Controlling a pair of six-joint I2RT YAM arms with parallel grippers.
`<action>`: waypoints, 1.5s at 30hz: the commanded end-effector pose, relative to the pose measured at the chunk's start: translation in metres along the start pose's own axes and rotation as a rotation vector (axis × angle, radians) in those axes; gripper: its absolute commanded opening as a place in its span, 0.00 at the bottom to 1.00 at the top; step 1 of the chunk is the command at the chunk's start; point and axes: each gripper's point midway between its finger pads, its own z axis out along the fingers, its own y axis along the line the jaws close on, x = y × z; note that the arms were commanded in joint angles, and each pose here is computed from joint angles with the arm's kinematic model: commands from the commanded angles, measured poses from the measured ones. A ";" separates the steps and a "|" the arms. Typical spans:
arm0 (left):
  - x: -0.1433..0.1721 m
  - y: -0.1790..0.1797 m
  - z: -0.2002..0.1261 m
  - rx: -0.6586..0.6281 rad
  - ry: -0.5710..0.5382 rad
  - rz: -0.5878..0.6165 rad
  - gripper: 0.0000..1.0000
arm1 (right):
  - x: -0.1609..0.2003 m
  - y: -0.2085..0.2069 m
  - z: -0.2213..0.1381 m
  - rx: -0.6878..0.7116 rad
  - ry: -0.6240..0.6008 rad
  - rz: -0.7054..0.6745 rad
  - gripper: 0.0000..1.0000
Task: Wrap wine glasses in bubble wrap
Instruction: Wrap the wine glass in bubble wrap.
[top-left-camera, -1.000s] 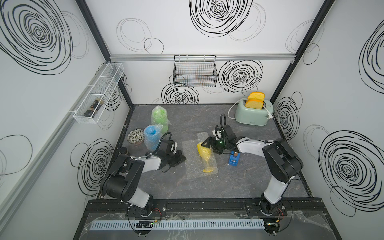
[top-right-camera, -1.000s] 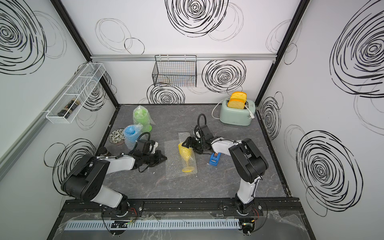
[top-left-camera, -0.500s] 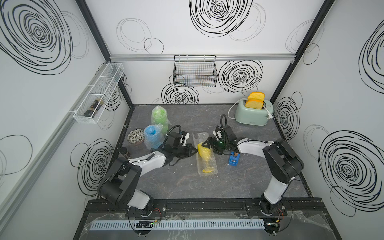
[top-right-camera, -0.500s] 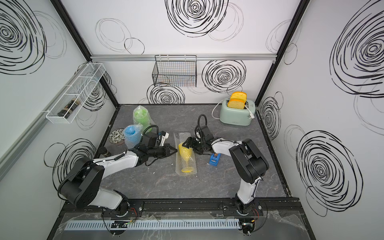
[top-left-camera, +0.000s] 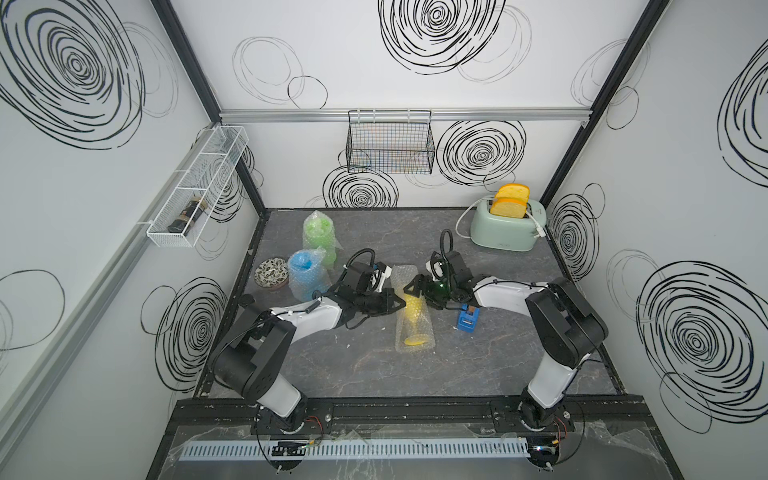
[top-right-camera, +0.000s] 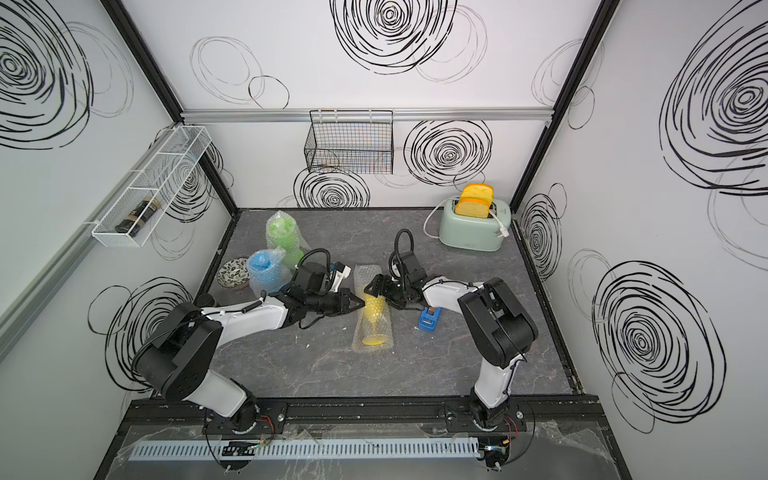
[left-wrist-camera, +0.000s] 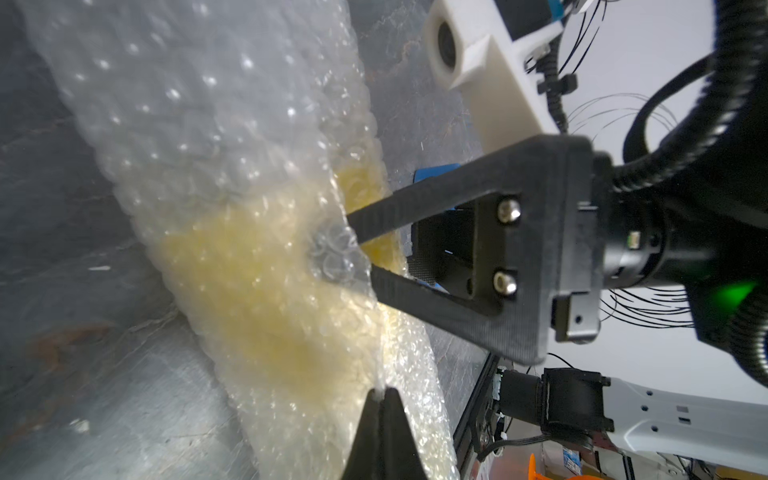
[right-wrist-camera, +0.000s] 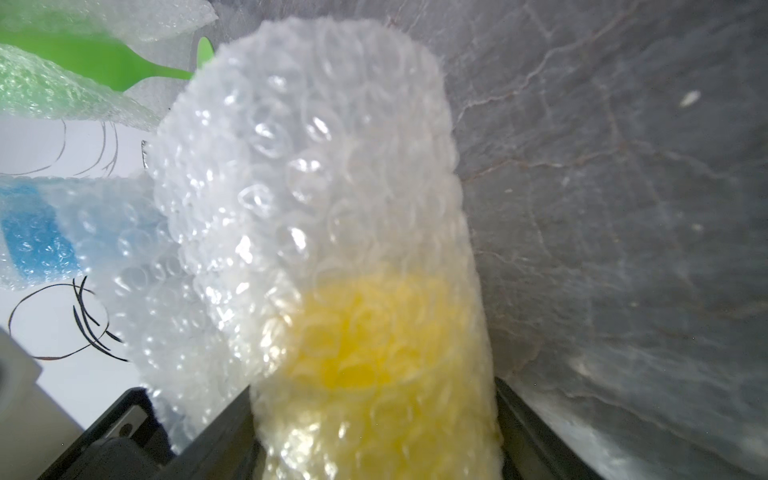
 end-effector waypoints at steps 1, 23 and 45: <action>-0.013 -0.024 0.005 0.082 -0.012 0.059 0.00 | 0.025 -0.034 0.004 0.117 0.051 0.057 0.80; -0.012 0.044 0.038 -0.068 0.078 -0.060 0.10 | 0.007 0.005 -0.029 0.025 0.000 0.002 0.89; -0.002 0.008 0.051 -0.009 0.139 0.050 0.13 | 0.001 -0.014 -0.016 0.092 0.024 0.027 0.86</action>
